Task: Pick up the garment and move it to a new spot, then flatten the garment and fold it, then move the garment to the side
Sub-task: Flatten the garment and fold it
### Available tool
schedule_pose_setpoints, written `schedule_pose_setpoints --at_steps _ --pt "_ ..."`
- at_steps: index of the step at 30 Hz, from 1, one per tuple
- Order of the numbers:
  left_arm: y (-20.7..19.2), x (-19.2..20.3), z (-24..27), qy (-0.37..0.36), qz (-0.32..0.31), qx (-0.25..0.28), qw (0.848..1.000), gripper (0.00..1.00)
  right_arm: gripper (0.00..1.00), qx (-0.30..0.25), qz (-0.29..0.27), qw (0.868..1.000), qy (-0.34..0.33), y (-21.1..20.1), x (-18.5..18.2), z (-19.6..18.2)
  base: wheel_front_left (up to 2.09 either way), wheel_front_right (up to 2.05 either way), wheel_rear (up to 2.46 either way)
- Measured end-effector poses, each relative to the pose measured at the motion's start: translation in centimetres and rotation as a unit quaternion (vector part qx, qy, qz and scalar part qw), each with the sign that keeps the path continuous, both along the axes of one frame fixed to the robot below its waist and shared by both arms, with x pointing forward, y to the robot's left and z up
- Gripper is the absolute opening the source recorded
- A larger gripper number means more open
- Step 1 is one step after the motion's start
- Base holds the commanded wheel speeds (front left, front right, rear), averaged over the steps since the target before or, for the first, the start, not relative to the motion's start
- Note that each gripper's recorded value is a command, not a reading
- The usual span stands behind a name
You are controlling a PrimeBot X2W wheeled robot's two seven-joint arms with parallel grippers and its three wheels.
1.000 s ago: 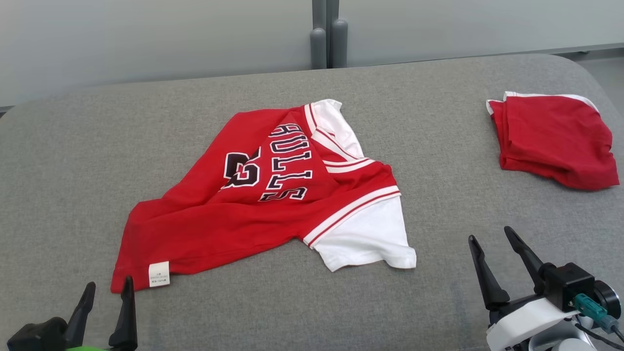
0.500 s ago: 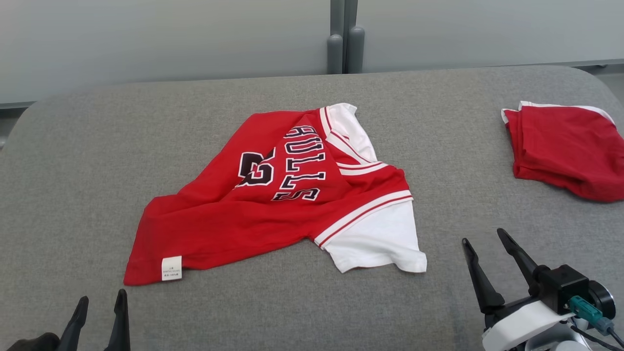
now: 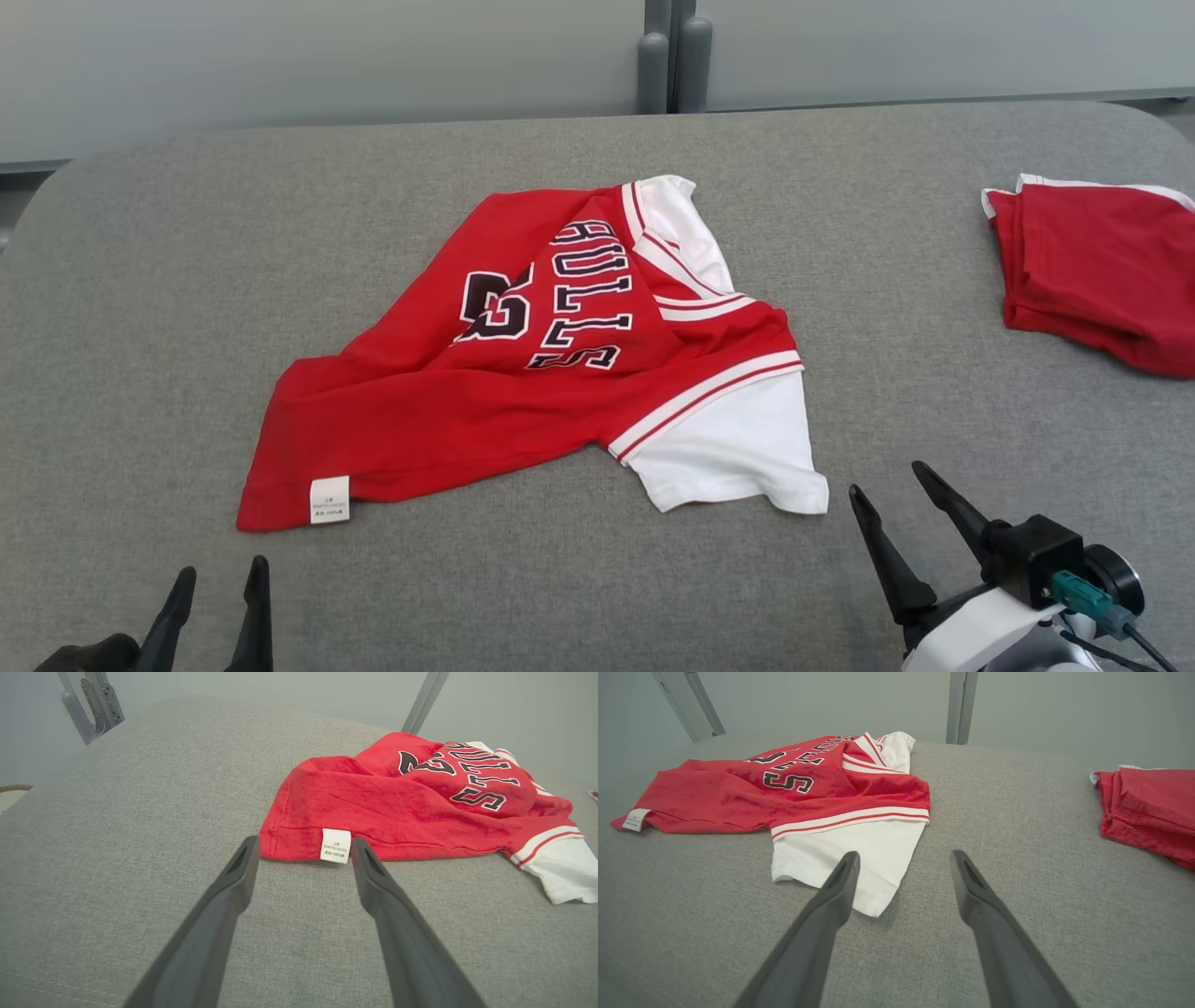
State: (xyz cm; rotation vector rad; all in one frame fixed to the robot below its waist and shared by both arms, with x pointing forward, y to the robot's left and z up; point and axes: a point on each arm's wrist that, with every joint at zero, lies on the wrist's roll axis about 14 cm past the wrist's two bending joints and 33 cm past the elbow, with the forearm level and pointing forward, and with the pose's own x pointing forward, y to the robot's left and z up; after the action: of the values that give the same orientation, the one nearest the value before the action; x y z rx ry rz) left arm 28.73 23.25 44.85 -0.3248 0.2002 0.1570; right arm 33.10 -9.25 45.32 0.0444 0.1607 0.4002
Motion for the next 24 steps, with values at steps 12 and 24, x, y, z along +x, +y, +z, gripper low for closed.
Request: schedule_pose_setpoints --at_steps 12,24 --pt "-1.7 3.0 -1.3 0.029 -0.047 0.003 0.998 1.00 1.00 -0.004 0.033 0.997 0.074 2.2 0.6 -4.0 0.00 0.00 0.00" --pt "-1.1 4.3 -2.9 0.059 -0.051 0.009 0.997 1.00 1.00 -0.009 0.048 0.991 0.124 3.6 1.5 -6.9 0.00 0.00 0.00"
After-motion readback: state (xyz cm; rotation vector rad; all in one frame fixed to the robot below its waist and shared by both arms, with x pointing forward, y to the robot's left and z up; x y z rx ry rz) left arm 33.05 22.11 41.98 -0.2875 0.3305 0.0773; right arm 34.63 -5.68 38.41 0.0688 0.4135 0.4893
